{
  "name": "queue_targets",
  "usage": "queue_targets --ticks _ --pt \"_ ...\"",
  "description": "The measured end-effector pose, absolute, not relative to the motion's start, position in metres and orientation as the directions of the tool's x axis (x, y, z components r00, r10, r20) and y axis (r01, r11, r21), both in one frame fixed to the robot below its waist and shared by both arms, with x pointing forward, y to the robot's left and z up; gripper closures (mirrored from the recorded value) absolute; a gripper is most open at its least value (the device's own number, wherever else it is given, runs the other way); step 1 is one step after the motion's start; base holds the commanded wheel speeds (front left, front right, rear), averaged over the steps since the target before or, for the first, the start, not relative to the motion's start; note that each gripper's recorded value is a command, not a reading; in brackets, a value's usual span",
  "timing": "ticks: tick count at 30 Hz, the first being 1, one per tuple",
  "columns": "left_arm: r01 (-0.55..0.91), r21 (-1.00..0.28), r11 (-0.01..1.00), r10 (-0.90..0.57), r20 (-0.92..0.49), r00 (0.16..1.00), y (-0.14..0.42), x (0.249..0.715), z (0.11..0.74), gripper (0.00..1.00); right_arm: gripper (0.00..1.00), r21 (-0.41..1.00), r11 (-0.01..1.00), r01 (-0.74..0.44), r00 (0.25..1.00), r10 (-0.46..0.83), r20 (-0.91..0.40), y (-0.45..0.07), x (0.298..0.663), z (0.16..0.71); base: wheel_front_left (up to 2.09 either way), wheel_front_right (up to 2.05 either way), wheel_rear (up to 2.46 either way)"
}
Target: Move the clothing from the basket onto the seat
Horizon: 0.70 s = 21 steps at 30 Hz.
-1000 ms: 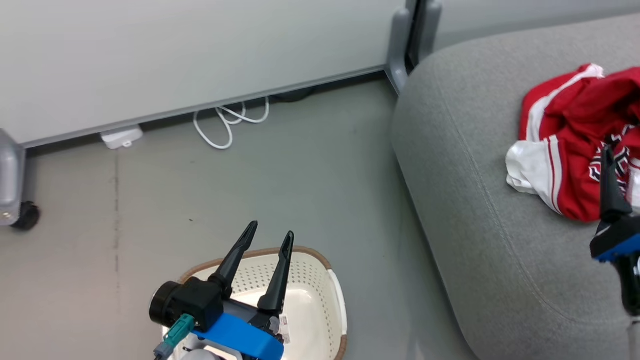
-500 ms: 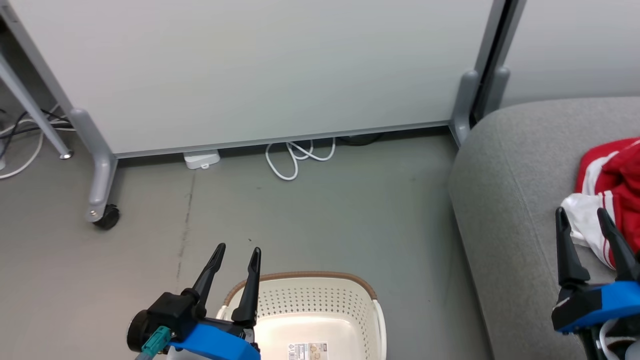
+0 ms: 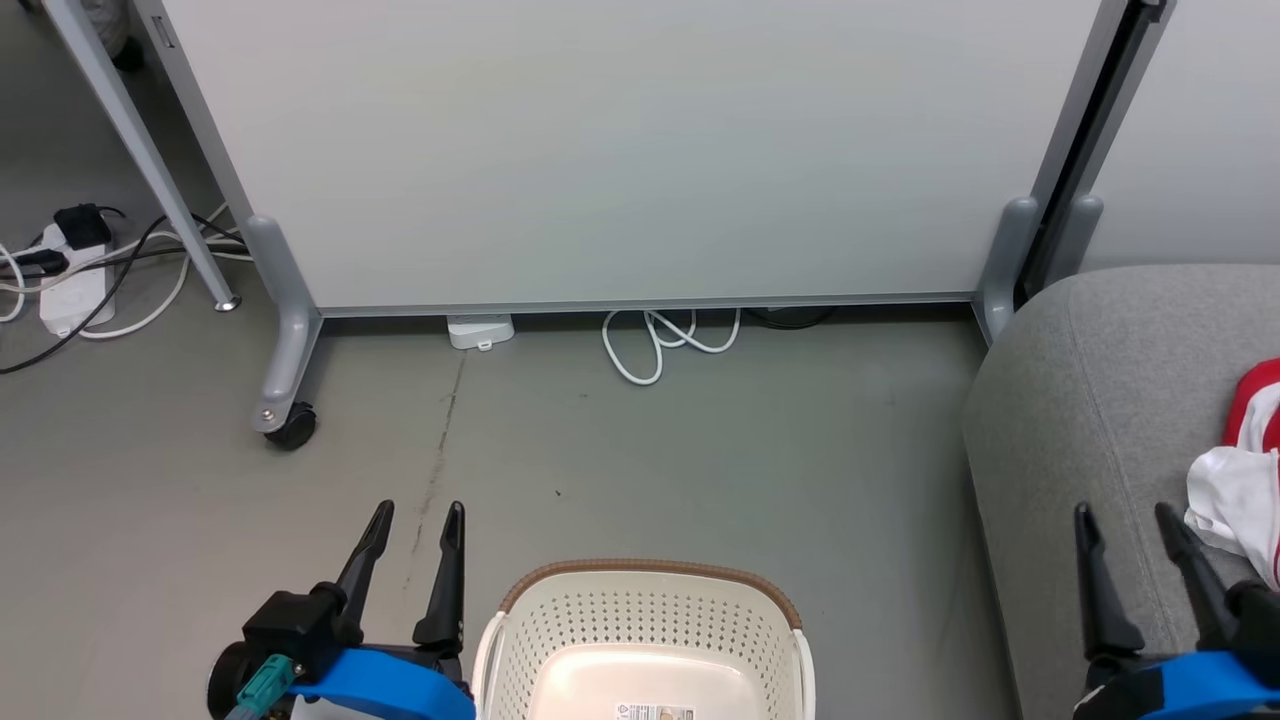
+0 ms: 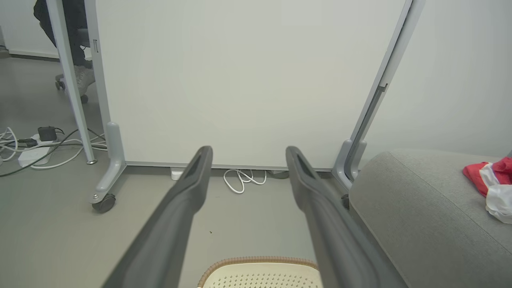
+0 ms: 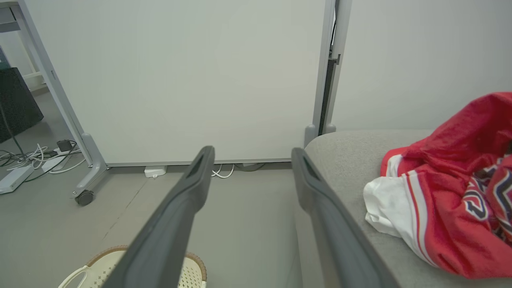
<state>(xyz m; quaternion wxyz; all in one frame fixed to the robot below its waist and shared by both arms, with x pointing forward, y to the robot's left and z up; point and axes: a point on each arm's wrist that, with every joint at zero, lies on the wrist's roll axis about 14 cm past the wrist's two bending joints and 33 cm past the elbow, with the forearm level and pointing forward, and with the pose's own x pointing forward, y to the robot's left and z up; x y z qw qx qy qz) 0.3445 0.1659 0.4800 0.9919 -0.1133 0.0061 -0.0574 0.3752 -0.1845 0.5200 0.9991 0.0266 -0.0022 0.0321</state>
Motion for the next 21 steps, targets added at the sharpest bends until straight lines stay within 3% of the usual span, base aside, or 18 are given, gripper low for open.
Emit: queue_targets --ticks 21 --pt "0.065 -0.229 0.971 -0.077 -0.042 0.996 0.179 0.340 0.467 0.00 0.00 0.059 0.994 -0.087 0.995 0.090 -0.045 -0.175 0.367 0.492 0.00 0.00 0.00"
